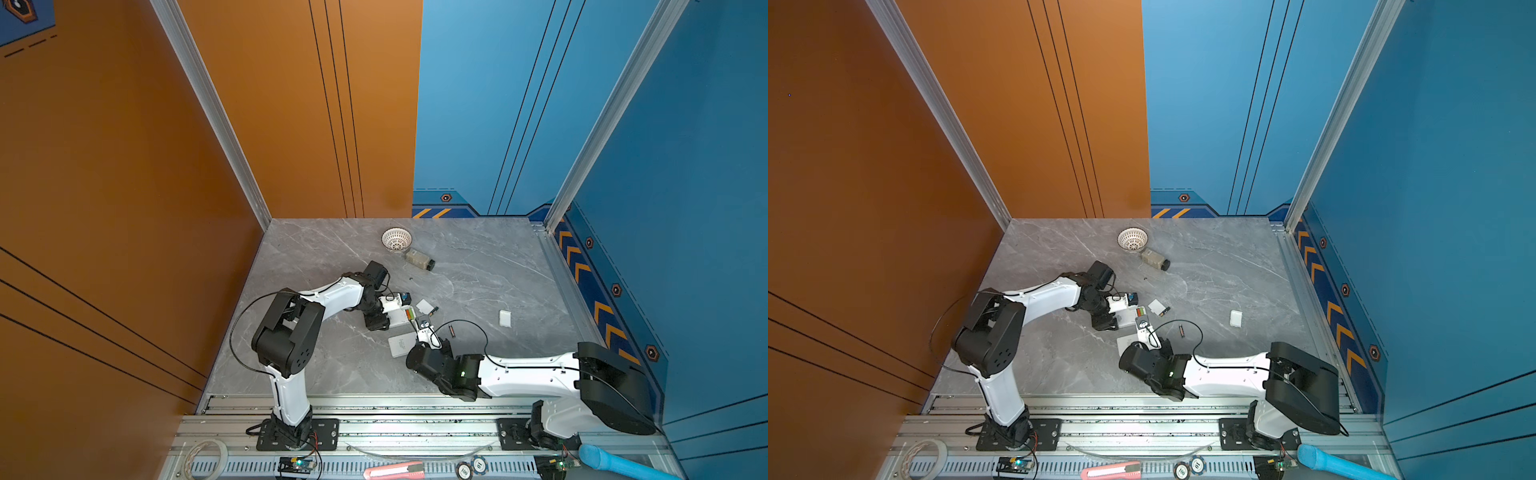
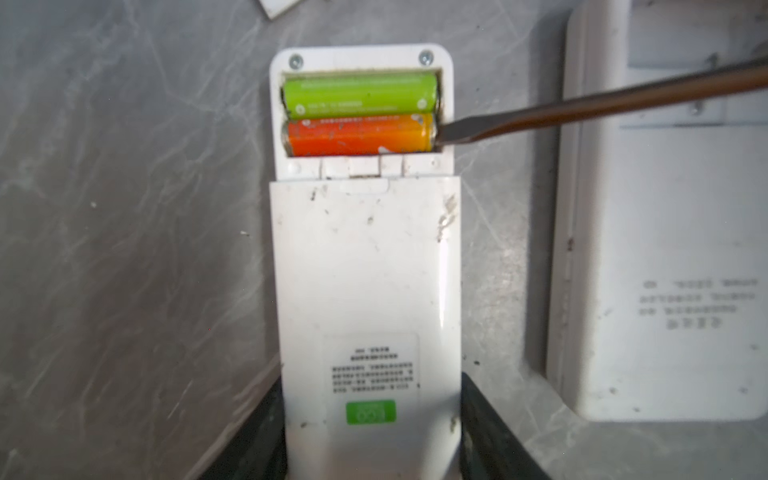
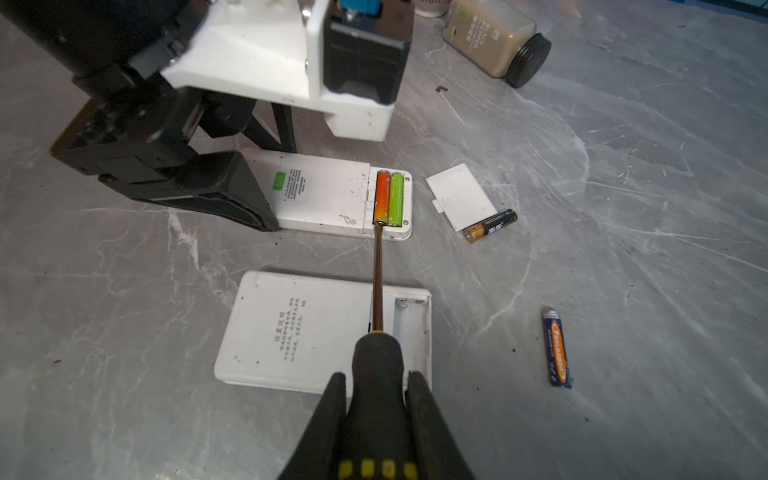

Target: Unload the batteries from the remote control

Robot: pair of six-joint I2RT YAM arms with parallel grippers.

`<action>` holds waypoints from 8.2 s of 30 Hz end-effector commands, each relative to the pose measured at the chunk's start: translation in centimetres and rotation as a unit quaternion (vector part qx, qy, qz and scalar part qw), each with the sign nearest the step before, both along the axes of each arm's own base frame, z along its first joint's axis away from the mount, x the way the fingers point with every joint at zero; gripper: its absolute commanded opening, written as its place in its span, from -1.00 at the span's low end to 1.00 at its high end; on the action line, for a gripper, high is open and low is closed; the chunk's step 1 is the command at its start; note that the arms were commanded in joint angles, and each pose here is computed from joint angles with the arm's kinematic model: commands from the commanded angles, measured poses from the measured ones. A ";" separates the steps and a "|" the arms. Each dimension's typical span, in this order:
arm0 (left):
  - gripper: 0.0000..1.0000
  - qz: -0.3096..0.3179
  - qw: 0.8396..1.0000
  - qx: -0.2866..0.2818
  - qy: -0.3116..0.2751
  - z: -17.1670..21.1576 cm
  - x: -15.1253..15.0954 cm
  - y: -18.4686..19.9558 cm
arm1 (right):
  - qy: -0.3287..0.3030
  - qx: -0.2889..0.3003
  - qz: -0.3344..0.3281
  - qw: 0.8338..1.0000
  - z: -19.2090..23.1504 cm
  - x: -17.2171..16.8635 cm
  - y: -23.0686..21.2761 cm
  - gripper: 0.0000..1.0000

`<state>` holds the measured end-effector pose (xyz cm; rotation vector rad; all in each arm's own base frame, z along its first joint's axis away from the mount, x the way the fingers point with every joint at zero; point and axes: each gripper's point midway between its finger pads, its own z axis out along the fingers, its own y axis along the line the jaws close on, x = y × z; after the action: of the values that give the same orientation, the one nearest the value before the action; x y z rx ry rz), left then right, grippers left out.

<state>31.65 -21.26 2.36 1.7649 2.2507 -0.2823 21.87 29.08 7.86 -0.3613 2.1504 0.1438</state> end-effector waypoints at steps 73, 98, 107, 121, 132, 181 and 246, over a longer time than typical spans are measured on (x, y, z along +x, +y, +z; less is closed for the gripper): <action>-1.00 0.029 0.997 0.055 -0.041 -1.2 0.3 4.5 | 0.343 0.009 0.144 0.928 6.5 7.4 -1.8 -1.00; -1.00 0.025 0.997 0.061 -0.040 -1.0 0.4 4.1 | 0.340 0.047 0.162 0.925 7.3 8.1 0.0 -1.00; -1.00 0.028 0.997 0.064 -0.039 -1.1 0.3 4.2 | 0.345 0.048 0.152 0.925 6.8 8.3 -0.5 -1.00; -1.00 0.030 0.997 0.065 -0.040 -1.0 0.4 4.2 | 0.363 0.036 0.151 0.919 5.2 7.7 -1.2 -1.00; -1.00 0.028 0.997 0.065 -0.042 -0.8 0.5 4.1 | 0.352 0.010 0.141 0.925 4.6 8.2 -1.6 -1.00; -1.00 0.069 0.989 -0.049 0.122 0.9 -1.4 1.2 | 0.014 0.121 -0.021 0.992 10.5 14.6 1.4 -1.00; -0.97 0.062 0.984 0.102 -0.136 -1.7 -0.6 6.7 | 0.334 -0.111 0.146 0.925 7.2 8.2 2.5 -1.00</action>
<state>32.88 -16.62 3.09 1.5499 2.1575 0.1442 30.00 31.95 15.35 -0.8380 2.7799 0.2815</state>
